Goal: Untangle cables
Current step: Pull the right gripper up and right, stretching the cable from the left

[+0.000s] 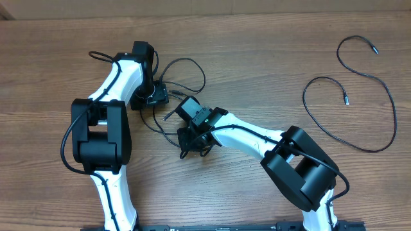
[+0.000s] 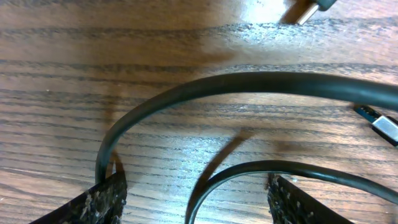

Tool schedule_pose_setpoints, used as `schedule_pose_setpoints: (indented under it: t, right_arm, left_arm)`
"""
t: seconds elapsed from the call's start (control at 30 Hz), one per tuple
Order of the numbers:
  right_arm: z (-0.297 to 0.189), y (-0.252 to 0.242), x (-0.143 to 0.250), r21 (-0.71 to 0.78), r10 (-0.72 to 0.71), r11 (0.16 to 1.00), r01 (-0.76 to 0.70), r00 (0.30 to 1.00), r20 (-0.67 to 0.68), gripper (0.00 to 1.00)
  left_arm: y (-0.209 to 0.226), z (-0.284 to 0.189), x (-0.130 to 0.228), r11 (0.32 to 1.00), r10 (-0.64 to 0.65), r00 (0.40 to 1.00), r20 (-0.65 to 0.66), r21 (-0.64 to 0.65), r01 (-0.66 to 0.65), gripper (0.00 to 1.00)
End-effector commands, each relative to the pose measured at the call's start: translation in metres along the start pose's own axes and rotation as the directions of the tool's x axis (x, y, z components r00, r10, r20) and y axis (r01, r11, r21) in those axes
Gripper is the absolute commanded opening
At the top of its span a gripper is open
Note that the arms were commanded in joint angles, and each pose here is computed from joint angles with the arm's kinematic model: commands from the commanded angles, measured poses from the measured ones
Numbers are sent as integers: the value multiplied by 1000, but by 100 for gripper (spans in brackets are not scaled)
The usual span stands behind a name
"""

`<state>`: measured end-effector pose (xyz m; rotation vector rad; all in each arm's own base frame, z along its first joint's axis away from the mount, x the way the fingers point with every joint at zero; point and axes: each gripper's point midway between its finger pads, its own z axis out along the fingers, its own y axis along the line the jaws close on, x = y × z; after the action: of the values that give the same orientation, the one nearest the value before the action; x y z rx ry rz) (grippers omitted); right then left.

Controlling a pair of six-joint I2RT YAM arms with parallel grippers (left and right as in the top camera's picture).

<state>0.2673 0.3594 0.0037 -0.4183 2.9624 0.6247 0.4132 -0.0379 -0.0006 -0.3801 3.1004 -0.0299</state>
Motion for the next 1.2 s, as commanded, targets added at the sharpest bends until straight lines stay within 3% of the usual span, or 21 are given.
schedule_pose_setpoints:
  t: [0.0, 0.43, 0.7, 0.93, 1.13, 1.17]
  right_arm:
    - [5, -1, 3, -4, -2, 1000, 2, 1000, -15, 4]
    - [2, 5, 2, -46, -38, 998, 37, 999, -22, 4]
    - [-56, 8, -35, -94, -4, 995, 14, 994, 106, 4]
    - [-106, 0, -58, -125, 37, 992, -11, 977, 208, 4]
    - [-141, -24, -65, -76, 84, 995, -66, 960, 268, 4]
    - [-146, -27, -66, -69, 89, 995, -73, 956, 279, 4]
  left_arm:
    - [-2, 29, 16, 999, 30, 997, -74, 13, -29, 73]
    - [3, 29, 14, 1000, 26, 997, -66, -14, -27, 70]
    - [5, 29, 14, 1000, 11, 998, -67, -14, -12, 73]
    - [5, 29, 13, 1000, 11, 998, -64, -17, -12, 85]
    - [7, 29, 13, 1000, 11, 998, -60, -27, -13, 87]
    - [9, 29, 12, 999, 11, 998, -57, -36, -13, 91]
